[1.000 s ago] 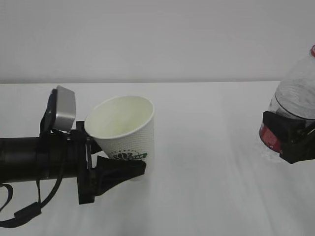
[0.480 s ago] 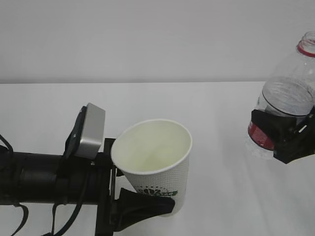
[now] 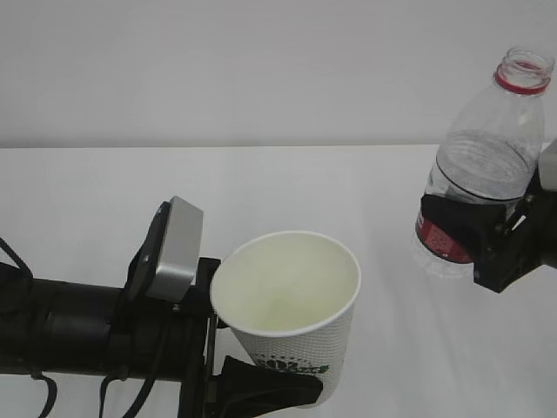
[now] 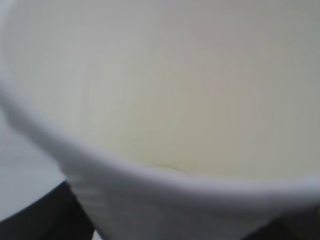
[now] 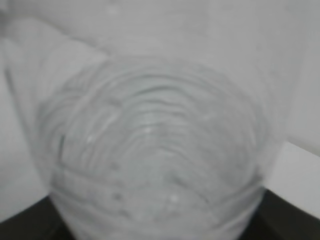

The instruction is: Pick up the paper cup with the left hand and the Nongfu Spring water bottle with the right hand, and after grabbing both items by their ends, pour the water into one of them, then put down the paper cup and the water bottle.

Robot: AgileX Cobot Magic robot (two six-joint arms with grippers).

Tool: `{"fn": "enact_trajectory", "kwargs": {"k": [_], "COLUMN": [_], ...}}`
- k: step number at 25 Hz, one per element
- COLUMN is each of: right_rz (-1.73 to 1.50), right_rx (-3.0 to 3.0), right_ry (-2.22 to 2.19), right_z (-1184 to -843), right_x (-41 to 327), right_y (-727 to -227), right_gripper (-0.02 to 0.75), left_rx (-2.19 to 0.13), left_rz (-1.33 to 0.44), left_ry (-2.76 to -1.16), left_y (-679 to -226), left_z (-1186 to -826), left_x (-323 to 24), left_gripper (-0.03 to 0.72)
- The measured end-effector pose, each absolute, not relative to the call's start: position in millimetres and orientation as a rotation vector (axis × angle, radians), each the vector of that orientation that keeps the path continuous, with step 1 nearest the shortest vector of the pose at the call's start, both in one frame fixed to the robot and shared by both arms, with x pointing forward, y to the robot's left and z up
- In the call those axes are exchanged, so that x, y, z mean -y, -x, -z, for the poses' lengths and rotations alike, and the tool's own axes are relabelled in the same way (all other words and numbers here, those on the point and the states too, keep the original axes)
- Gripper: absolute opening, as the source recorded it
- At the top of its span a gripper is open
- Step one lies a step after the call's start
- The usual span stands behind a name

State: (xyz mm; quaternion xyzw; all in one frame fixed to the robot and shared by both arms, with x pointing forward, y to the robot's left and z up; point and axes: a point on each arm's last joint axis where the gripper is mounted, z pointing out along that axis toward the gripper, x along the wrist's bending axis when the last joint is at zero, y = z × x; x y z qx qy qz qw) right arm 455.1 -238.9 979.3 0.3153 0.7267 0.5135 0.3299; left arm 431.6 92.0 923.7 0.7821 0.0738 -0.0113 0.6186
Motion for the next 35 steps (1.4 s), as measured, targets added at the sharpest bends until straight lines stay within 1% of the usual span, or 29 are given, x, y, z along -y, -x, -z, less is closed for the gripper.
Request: {"fn": "enact_trajectory", "kwargs": {"k": [11,20,27,35], "right_rz": [-1.366,-1.373,-1.364,-1.289], "right_rx": [-1.958,-1.971,-1.993,-2.073], "right_ry": [-0.720,-0.660,-0.643,-0.567], "right_z": [-989,-1000,-1000,-1002], "right_x": [233,230,229,209], "right_y": [-460,-468,-468,-468], "right_gripper": [0.475,0.475,0.475,0.475], "left_rx": [-0.160,-0.111,-0.134,-0.130], "left_rz": [0.014,0.005,-0.007,-0.006], "left_ry": [-1.794,-1.819,-1.812,-1.815], "left_y": [-435,-431,-432,-432], "left_z": [-926,-930,-931,-931], "left_x": [-90,-71,-69,-69], "left_gripper": [0.538,0.538,0.538,0.538]}}
